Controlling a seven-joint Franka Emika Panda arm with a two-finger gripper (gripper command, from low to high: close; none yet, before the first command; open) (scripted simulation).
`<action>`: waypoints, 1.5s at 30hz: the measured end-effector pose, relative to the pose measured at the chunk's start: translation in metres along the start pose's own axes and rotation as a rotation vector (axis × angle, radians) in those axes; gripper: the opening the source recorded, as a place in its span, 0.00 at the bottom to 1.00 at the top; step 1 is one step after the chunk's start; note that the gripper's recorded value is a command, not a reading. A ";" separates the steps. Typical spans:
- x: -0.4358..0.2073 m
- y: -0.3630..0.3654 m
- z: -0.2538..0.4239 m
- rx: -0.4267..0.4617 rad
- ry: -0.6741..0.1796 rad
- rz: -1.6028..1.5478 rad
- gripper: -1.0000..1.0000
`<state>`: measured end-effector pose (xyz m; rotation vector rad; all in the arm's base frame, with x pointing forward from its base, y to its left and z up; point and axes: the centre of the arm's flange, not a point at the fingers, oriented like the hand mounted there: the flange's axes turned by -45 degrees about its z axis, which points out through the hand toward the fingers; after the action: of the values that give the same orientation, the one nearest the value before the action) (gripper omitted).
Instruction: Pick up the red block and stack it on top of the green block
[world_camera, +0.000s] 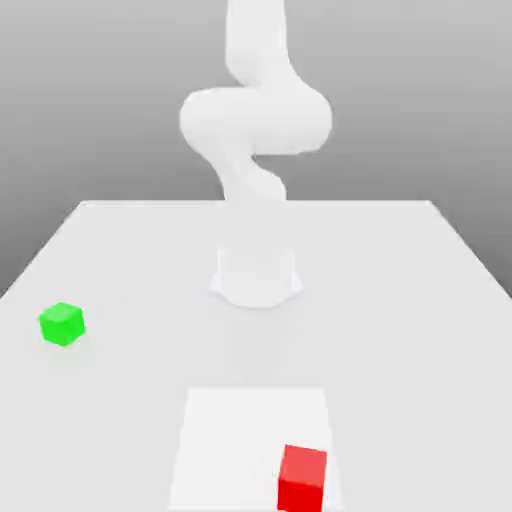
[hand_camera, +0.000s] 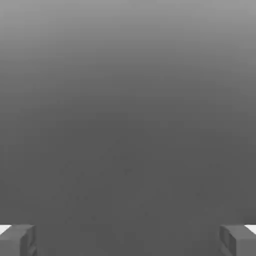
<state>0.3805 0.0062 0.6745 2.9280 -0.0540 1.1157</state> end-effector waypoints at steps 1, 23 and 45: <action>-0.001 -0.003 0.021 -0.009 -0.031 0.006 0.50; -0.194 -0.042 0.385 -0.075 -0.649 0.143 0.50; -0.237 0.004 0.408 -0.097 -0.724 0.182 0.00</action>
<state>0.4746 0.0012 0.2121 3.1000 -0.3658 0.0012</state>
